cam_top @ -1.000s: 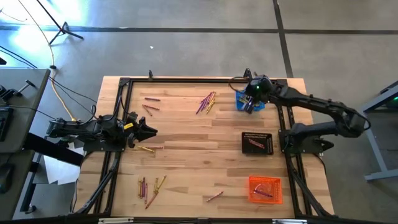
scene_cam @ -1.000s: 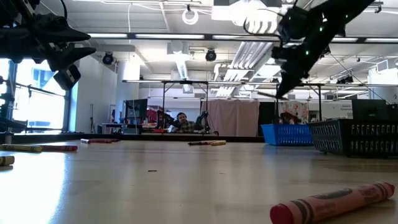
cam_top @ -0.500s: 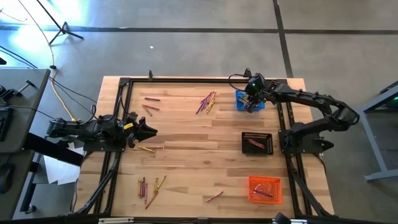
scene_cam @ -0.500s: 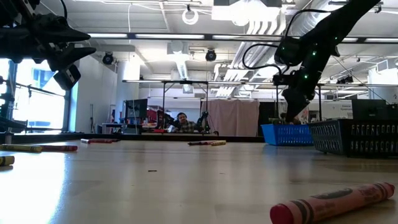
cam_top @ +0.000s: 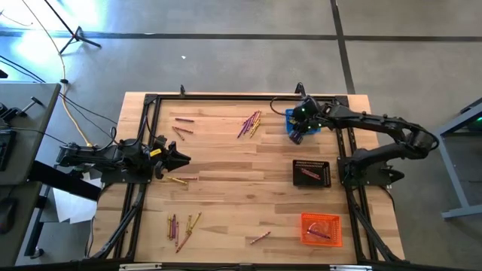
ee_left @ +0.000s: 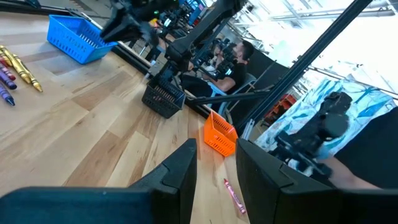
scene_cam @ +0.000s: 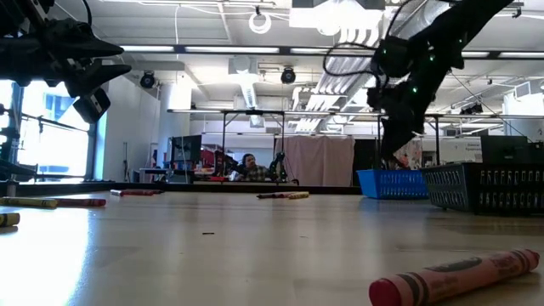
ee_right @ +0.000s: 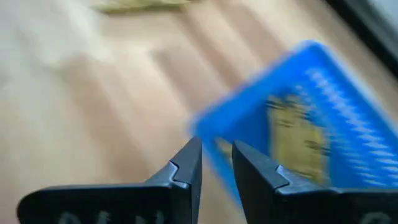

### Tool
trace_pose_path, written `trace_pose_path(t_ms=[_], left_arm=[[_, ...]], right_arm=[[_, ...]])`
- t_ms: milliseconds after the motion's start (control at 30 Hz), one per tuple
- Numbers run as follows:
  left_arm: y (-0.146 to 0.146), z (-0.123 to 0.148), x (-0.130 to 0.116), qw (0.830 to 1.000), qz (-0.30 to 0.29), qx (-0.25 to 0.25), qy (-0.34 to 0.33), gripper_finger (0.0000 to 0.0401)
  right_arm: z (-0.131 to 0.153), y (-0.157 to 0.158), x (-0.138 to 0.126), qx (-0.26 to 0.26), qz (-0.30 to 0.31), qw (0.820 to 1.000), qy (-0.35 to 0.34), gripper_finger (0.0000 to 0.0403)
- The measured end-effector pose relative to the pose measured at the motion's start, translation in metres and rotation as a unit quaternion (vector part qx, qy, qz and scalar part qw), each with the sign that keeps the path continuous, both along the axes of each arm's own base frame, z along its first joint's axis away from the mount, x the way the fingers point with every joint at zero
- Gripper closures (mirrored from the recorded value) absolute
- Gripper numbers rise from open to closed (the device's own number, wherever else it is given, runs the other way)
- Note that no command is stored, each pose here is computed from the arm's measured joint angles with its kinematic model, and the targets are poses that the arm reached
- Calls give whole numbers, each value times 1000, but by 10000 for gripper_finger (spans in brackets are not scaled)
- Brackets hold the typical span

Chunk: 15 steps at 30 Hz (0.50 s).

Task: Sort crayons
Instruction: Put the red crayon into the black bin

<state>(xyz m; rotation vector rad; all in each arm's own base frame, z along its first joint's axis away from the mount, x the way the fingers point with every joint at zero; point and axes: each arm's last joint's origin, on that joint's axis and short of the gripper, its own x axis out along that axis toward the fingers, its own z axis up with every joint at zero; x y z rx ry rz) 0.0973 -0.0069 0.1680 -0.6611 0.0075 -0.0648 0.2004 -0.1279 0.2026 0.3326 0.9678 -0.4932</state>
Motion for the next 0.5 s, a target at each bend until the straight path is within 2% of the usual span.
trace_pose_path(t_ms=[133, 200, 333, 500], left_arm=[[0, 0, 0, 1000, 0, 0, 0, 302], [0, 0, 0, 1000, 0, 0, 0, 302], [0, 0, 0, 1000, 0, 0, 0, 302], [0, 0, 0, 1000, 0, 0, 0, 302]], right_arm=[[9, 30, 23, 69, 55, 994, -68, 328], [12, 50, 37, 86, 91, 986, -106, 328], [9, 100, 60, 98, 185, 968, -142, 328], [-5, 166, 86, 80, 305, 931, -182, 328]])
